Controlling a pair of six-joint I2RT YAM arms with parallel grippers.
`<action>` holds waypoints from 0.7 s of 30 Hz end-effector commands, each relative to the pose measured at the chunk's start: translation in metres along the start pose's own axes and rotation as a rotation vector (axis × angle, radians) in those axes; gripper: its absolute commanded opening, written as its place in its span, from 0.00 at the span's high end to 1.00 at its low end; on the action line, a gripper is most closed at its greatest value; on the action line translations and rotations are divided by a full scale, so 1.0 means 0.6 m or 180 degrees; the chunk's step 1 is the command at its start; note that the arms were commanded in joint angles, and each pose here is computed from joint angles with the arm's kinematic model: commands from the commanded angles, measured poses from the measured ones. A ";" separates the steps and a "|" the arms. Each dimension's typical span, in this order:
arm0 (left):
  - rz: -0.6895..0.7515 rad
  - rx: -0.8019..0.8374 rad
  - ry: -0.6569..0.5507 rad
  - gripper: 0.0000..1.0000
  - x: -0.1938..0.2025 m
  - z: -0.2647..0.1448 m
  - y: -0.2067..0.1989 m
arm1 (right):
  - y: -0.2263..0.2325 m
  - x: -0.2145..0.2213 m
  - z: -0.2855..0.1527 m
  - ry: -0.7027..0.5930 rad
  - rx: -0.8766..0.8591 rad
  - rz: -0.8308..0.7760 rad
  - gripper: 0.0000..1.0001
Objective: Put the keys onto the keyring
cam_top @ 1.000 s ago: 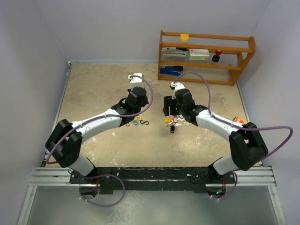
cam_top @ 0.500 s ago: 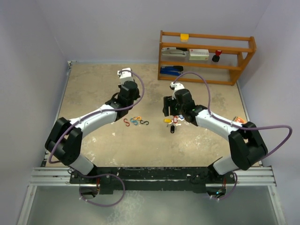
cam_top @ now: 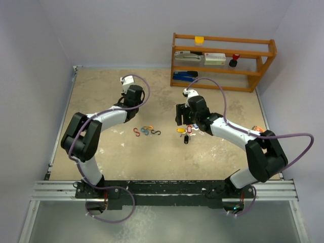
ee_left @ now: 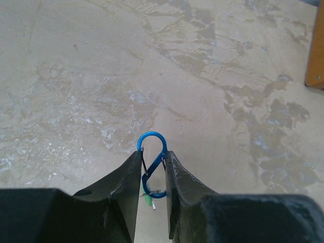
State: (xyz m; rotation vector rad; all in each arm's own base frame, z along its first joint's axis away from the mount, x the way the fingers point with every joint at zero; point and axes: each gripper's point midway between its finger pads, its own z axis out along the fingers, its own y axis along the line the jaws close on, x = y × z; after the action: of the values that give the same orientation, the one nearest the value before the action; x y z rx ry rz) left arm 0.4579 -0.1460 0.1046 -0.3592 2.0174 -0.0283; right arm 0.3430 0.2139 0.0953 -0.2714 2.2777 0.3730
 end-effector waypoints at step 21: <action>-0.0386 0.0417 -0.0053 0.39 -0.043 -0.064 -0.025 | -0.028 0.003 0.017 0.0314 0.0407 -0.0052 0.31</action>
State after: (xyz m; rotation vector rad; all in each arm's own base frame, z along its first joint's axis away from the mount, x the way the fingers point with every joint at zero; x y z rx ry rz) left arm 0.4564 -0.1357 0.1353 -0.4389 1.9631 -0.1652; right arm 0.3489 0.2091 0.0783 -0.2718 2.3492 0.2906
